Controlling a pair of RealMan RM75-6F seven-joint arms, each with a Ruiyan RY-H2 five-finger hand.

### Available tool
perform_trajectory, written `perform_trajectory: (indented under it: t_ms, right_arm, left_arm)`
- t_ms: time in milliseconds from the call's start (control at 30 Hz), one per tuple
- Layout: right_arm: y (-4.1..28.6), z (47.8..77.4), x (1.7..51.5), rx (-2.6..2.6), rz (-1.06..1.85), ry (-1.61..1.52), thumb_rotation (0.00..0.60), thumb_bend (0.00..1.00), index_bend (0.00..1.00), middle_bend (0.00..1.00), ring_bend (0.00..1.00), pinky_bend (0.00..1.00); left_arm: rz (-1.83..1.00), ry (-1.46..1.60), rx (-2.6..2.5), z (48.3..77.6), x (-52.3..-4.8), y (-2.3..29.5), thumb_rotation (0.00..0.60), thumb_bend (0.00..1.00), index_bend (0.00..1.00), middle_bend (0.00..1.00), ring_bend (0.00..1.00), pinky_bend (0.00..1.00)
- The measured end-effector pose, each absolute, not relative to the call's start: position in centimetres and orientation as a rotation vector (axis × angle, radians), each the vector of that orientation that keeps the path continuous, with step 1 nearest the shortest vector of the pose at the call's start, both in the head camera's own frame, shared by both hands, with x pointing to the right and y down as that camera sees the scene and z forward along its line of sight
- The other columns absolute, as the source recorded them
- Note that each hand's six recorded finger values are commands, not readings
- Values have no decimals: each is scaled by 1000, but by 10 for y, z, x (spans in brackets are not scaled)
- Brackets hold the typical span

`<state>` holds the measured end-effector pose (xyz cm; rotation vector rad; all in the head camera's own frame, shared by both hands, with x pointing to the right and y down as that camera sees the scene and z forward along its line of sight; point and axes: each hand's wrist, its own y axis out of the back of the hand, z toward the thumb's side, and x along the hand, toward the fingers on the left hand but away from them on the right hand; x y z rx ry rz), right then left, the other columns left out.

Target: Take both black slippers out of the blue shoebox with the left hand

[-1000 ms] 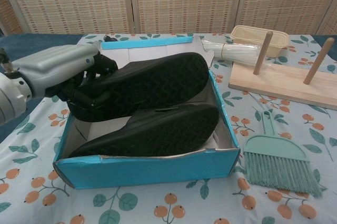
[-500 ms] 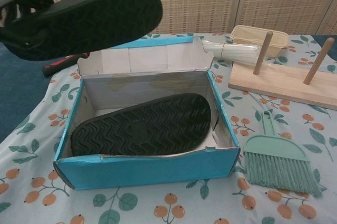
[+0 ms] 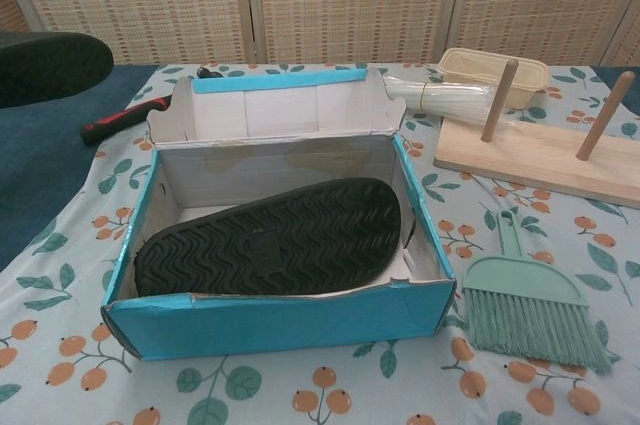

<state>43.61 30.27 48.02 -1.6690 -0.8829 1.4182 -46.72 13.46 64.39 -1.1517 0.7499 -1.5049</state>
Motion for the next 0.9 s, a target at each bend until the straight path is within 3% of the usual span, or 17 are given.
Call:
perform_trajectory:
  t_ms: [200, 333, 400, 667, 900]
  right_arm:
    - [301, 483, 438, -1661, 1436, -881, 465, 217, 0, 0, 0, 0]
    - [301, 484, 437, -1659, 1438, -878, 466, 217, 0, 0, 0, 0]
    - [301, 484, 438, -1656, 1441, -881, 465, 217, 0, 0, 0, 0]
    - [301, 483, 439, -1651, 1443, -884, 466, 217, 0, 0, 0, 0]
    - [303, 483, 436, -1655, 1434, -878, 466, 217, 0, 0, 0, 0]
  left_arm:
    - [-1633, 854, -1258, 684, -481, 163, 600, 577, 125, 327, 298, 389]
    - [-1711, 906, -1321, 702, -488, 176, 600, 484, 0, 57, 68, 292]
    - [-1729, 950, -1353, 706, -489, 179, 600, 445, 0, 0, 1, 254]
    - [-1733, 1072, -1498, 705, -476, 190, 600, 421, 0, 0, 0, 248]
    - [-1657, 1163, -1662, 684, -446, 197, 600, 419, 0, 0, 0, 234]
